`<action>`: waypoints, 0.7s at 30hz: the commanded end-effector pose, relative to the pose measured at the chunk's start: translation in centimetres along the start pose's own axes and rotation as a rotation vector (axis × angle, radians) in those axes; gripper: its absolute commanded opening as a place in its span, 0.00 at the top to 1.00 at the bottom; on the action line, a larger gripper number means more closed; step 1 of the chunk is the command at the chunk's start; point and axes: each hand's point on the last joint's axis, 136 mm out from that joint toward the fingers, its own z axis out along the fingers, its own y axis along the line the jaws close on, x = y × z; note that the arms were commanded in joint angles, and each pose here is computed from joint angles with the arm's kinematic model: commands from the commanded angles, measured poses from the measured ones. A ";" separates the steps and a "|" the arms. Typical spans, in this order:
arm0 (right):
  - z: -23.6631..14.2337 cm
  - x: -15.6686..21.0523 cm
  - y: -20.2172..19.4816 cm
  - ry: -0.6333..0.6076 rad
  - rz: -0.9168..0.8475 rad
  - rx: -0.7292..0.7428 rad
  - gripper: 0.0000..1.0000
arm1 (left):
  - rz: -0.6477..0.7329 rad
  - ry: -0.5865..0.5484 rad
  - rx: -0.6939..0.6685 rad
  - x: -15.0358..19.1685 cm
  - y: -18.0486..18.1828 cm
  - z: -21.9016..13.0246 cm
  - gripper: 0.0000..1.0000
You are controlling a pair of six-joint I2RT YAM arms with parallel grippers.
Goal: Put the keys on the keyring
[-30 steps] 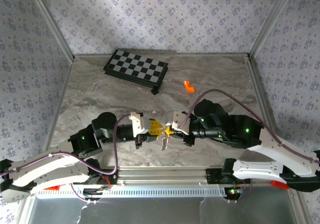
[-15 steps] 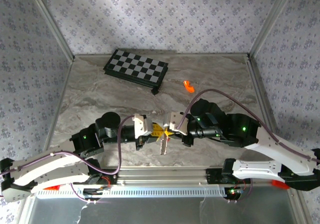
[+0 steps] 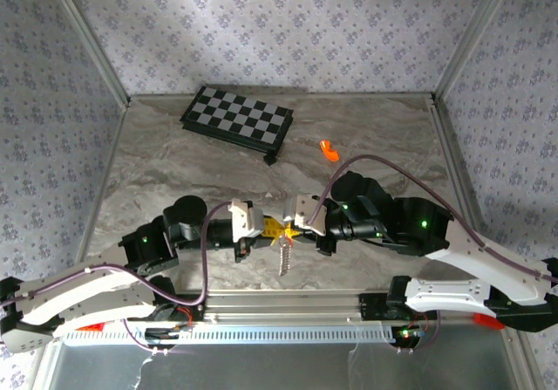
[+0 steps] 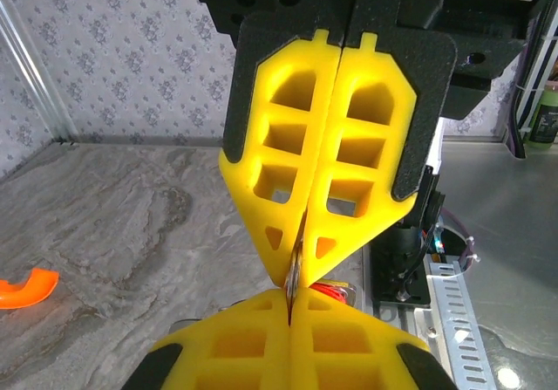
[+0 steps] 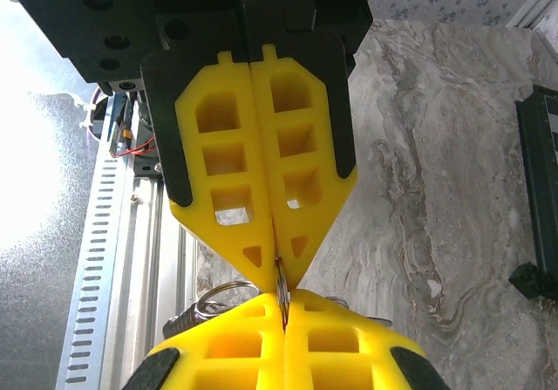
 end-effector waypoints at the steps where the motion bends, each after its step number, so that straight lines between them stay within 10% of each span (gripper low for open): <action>1: -0.4 -1.5 0.1 -0.052 -0.009 -0.009 1.00 | 0.028 -0.078 0.011 -2.0 -0.5 -0.9 1.00; 7: -1.0 -2.6 0.4 -0.141 0.021 -0.015 0.79 | 0.034 -0.134 0.031 -2.9 -1.0 -1.6 1.00; 21: -2.4 -3.1 0.7 -0.222 0.050 -0.008 0.80 | 0.054 -0.211 0.075 -4.8 -1.8 -2.0 1.00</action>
